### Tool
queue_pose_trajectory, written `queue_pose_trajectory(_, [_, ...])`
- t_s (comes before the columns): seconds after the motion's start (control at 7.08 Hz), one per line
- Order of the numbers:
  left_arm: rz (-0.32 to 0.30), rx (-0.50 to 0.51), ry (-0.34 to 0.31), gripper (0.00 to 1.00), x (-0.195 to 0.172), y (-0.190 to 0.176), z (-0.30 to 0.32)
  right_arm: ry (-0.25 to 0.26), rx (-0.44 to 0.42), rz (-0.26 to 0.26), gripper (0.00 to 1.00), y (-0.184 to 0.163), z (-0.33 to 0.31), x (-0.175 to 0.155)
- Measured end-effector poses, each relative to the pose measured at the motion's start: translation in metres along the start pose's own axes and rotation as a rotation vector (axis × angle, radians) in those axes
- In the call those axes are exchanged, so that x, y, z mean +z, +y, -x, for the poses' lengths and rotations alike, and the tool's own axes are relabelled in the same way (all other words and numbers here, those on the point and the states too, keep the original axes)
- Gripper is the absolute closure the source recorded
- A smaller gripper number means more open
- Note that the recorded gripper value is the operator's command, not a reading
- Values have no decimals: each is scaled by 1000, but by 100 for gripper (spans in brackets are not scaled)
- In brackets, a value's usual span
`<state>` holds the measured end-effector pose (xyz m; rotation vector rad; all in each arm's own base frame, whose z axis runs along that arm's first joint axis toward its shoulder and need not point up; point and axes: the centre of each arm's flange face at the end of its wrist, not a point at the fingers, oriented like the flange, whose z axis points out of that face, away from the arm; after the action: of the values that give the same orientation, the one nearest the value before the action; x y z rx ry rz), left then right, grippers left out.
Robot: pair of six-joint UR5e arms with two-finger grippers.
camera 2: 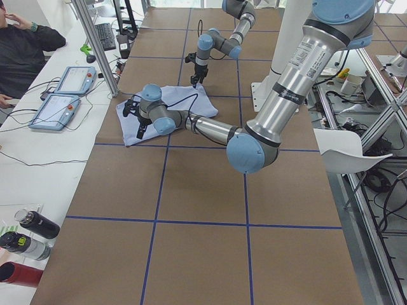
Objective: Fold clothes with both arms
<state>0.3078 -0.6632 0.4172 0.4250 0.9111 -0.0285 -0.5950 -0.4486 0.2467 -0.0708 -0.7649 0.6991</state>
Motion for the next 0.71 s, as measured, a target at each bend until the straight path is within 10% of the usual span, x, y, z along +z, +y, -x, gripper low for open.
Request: queue_pose_trajectory(0.71, [2,2,0,0,1,2,-1,-37,-18,3,37,-2,-11,12])
